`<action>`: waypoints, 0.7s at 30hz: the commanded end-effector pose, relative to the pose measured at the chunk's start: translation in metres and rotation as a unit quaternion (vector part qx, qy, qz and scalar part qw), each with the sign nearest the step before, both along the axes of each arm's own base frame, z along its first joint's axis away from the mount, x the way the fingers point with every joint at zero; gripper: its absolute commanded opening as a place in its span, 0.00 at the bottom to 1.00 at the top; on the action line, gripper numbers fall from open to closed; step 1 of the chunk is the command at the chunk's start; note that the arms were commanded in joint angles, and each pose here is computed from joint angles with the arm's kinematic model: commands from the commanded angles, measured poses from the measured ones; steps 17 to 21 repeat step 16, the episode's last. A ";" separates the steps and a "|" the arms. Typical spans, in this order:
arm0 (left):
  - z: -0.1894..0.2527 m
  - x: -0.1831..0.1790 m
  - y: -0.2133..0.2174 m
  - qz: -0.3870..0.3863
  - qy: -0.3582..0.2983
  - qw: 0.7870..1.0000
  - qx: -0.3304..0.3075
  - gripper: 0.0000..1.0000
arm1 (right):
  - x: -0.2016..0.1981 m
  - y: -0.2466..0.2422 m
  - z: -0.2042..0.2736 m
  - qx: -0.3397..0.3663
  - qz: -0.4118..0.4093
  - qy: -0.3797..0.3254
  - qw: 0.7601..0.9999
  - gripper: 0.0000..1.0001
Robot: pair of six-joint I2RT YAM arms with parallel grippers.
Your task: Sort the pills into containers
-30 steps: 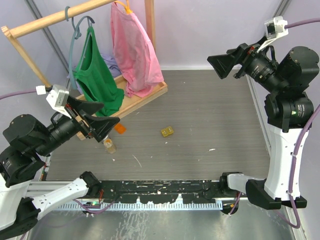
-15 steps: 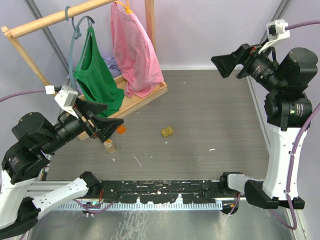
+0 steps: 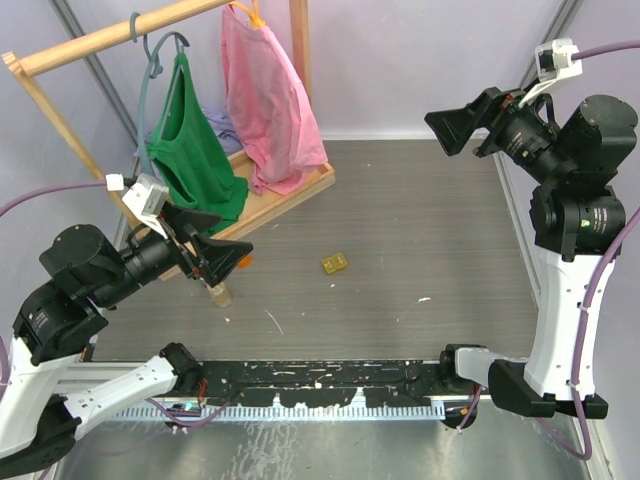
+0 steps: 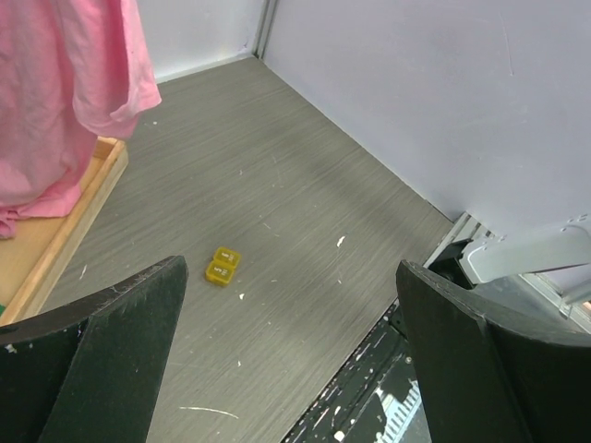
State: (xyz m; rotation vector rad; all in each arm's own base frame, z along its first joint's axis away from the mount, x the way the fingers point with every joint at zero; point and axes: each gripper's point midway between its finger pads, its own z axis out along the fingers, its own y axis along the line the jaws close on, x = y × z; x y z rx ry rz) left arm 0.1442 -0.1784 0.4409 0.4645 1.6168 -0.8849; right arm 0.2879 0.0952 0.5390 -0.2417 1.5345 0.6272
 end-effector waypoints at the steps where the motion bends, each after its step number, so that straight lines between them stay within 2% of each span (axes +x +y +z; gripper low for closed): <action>1: 0.015 -0.007 0.000 -0.014 -0.021 0.999 -0.029 0.98 | -0.009 0.001 0.015 -0.007 0.005 -0.035 0.999 1.00; 21: 0.004 -0.001 -0.001 -0.004 -0.009 1.000 -0.017 0.98 | -0.008 0.004 0.002 -0.032 0.020 -0.034 0.999 1.00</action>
